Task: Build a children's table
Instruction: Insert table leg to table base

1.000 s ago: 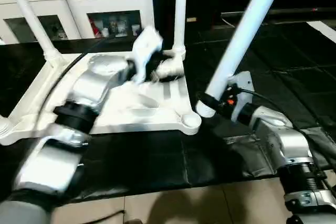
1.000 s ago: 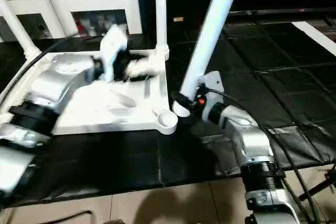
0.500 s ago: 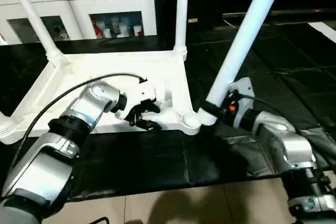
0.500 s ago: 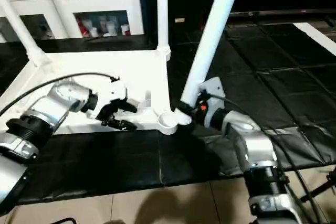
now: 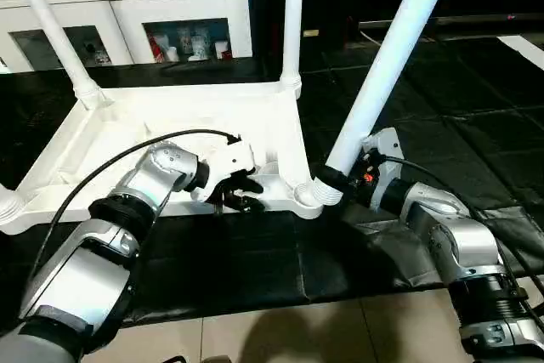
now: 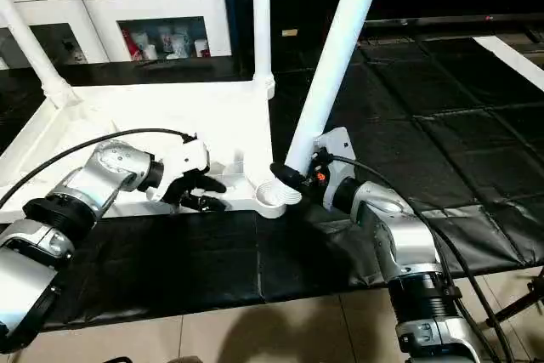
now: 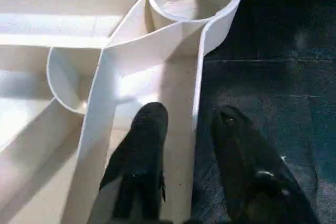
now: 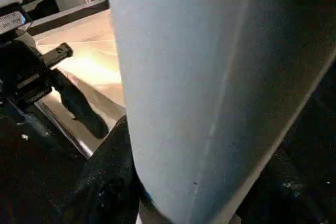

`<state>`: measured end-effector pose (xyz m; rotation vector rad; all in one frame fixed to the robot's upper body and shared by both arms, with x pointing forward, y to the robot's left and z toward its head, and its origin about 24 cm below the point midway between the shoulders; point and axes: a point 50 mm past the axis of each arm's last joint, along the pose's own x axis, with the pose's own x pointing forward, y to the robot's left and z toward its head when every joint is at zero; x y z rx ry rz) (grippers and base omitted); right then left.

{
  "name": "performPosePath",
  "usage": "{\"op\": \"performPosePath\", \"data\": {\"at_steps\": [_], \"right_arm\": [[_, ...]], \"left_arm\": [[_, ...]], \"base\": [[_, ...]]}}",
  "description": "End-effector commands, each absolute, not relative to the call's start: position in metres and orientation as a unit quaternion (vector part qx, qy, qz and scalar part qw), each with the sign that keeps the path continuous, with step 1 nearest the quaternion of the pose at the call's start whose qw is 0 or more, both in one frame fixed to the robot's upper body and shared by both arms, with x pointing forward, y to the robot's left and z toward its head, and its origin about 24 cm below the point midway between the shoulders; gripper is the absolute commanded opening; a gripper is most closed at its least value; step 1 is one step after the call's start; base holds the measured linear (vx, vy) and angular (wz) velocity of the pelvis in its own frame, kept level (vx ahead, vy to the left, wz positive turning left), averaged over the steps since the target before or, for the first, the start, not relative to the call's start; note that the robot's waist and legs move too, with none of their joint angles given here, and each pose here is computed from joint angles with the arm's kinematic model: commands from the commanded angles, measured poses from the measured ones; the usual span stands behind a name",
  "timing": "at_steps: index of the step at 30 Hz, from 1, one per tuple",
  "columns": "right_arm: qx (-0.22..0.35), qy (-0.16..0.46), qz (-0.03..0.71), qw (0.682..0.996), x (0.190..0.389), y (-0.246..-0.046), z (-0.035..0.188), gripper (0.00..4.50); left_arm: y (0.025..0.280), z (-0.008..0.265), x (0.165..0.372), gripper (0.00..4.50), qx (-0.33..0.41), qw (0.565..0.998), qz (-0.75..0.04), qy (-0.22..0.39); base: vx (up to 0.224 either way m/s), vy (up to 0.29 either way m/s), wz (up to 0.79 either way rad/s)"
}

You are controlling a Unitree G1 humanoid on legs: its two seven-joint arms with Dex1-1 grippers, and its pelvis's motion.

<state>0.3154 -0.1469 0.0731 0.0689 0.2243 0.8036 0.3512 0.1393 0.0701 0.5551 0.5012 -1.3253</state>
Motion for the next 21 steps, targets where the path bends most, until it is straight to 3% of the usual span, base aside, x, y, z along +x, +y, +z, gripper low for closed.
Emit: {"op": "performPosePath", "data": {"at_steps": [1,16,21], "right_arm": [[0.029,0.108,0.400,0.910,0.313,-0.144,0.073,1.91],[0.026,0.110,0.410,0.905,0.314,-0.138,0.073,1.91],[0.019,0.113,0.421,0.900,0.318,-0.131,0.076,1.91]], "left_arm": [[0.142,0.071,0.353,1.35,0.259,0.728,-0.595,0.224],[0.144,0.063,0.352,0.16,0.283,0.716,-0.592,0.241],[0.133,0.069,0.356,0.00,0.190,0.753,-0.582,0.242]], "base": [[0.000,0.000,0.00],[0.000,0.000,0.00],[0.000,0.000,0.00]]}}
